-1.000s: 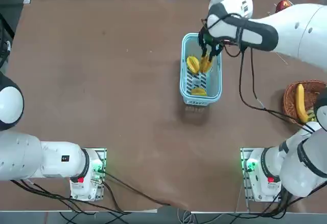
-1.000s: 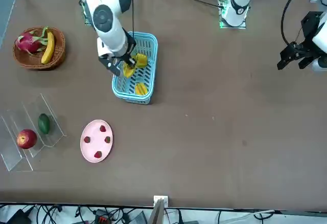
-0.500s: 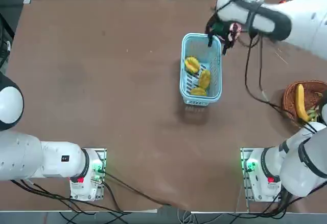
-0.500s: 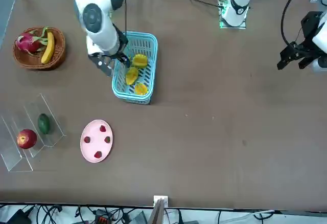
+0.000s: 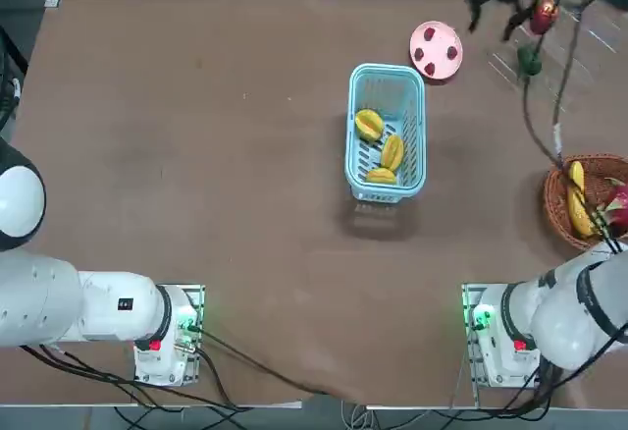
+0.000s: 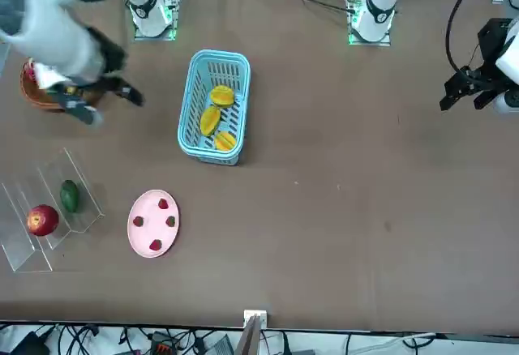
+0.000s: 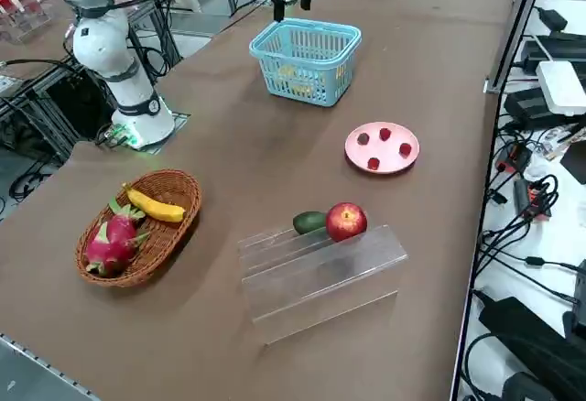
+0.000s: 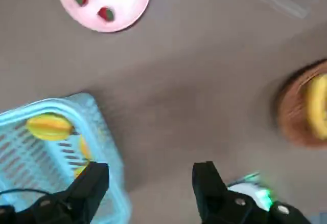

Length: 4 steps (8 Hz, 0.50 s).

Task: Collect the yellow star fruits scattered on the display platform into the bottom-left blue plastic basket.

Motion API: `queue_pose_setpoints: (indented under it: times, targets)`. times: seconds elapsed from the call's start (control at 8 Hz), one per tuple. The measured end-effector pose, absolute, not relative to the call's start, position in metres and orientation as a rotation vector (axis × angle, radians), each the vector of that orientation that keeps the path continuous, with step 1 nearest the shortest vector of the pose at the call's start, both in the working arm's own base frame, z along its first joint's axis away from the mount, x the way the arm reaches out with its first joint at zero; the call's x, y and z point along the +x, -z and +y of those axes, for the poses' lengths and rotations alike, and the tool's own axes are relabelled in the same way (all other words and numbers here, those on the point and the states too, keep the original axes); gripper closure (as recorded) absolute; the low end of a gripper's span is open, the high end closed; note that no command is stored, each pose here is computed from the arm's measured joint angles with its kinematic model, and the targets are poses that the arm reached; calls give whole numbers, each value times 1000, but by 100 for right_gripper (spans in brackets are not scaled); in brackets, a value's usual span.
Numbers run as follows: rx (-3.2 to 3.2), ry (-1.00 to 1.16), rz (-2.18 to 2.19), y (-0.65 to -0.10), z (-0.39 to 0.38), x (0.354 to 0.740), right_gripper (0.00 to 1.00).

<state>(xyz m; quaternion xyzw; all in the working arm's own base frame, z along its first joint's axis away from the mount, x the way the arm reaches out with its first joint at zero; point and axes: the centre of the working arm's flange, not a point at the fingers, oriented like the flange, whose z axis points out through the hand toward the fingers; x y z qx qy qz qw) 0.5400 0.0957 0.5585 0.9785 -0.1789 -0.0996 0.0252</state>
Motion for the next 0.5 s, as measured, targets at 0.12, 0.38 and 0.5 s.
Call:
queue_pose_setpoints:
  times: [0.12,0.38,0.5]
  targets:
    - [3044,323,-439,-575,50,542,0]
    - [3100,333,-238,-601,-44,535,0]
    - [3124,301,-151,-616,-77,525,0]
